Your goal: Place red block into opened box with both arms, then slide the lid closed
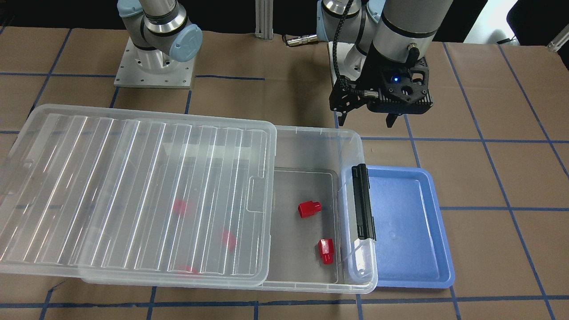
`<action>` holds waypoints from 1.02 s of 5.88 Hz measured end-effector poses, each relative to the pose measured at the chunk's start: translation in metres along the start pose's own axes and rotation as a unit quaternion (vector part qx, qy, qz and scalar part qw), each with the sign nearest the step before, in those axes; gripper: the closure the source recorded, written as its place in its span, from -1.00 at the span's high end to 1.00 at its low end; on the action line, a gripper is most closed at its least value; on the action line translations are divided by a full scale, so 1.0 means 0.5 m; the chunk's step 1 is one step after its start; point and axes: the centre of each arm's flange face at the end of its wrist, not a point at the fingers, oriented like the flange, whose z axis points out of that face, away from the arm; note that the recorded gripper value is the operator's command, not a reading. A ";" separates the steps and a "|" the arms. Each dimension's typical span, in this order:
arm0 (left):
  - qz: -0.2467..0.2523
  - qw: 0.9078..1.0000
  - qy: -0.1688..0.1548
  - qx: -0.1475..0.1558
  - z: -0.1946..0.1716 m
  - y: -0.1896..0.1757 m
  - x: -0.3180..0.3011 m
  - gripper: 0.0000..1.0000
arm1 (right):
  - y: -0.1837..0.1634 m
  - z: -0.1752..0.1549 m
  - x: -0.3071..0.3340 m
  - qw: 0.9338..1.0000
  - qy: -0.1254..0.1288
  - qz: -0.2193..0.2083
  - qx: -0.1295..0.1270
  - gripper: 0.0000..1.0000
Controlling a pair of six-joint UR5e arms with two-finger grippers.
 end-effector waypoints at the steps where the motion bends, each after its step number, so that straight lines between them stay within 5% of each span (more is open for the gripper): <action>1: -0.010 1.000 0.000 0.002 0.001 -0.002 -0.002 0.96 | 0.001 0.008 0.002 1.000 -0.001 -0.001 -0.001 1.00; 6: -0.023 1.000 0.005 0.003 -0.002 -0.014 -0.043 0.96 | 0.022 0.046 -0.048 0.999 -0.052 -0.003 -0.007 1.00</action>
